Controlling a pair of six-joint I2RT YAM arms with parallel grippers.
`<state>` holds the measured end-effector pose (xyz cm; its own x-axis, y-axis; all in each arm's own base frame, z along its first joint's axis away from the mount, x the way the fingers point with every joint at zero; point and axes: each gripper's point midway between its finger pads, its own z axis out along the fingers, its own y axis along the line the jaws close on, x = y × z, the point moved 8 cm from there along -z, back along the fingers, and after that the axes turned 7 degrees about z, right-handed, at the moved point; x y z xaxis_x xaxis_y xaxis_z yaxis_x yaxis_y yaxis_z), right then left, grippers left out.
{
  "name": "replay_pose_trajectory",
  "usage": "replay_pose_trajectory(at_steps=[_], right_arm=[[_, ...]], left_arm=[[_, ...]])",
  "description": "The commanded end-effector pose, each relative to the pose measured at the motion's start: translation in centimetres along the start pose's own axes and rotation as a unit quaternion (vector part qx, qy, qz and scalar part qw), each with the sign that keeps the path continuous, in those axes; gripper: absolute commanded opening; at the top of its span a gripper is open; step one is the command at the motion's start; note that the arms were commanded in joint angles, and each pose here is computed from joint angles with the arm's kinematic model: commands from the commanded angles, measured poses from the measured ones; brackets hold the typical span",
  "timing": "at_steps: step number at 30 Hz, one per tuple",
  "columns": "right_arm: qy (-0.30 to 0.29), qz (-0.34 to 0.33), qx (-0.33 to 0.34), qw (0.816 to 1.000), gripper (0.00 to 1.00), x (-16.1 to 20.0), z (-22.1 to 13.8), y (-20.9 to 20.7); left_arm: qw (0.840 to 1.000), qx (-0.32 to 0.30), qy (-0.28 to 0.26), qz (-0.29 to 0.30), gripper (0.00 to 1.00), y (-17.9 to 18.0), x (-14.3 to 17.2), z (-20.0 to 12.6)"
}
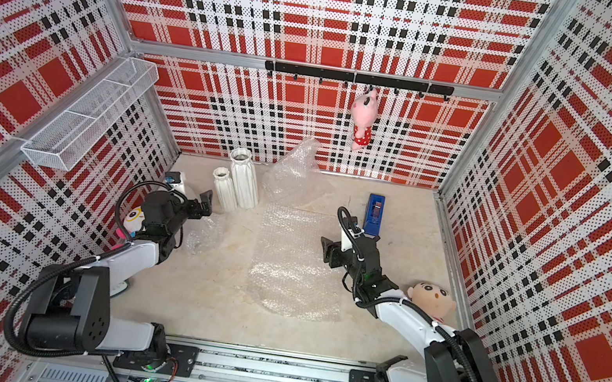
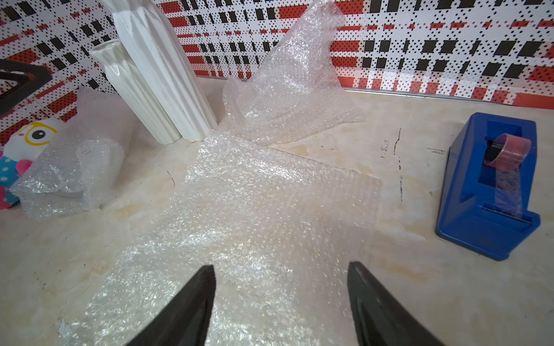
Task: Wrap vases in bubble wrap
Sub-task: Pick up the vase from the center of the board.
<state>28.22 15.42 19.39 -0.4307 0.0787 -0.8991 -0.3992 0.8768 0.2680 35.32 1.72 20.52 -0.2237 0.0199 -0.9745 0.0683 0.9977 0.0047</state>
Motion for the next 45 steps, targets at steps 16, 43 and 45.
replay_pose_trajectory(at_steps=[16,43,45], right_arm=[[-0.001,0.0,-0.004,1.0,0.74,0.1,-0.2,0.3],[0.002,0.01,0.006,1.0,0.76,0.2,-0.2,0.2],[0.003,0.011,0.005,1.0,0.76,0.2,-0.2,0.2]], left_arm=[[0.984,0.127,-0.021,0.123,0.94,-1.0,0.0,6.3],[0.98,0.168,0.016,0.109,0.75,-1.1,1.2,10.8],[0.98,0.167,0.017,0.108,0.72,-1.0,1.3,10.9]])
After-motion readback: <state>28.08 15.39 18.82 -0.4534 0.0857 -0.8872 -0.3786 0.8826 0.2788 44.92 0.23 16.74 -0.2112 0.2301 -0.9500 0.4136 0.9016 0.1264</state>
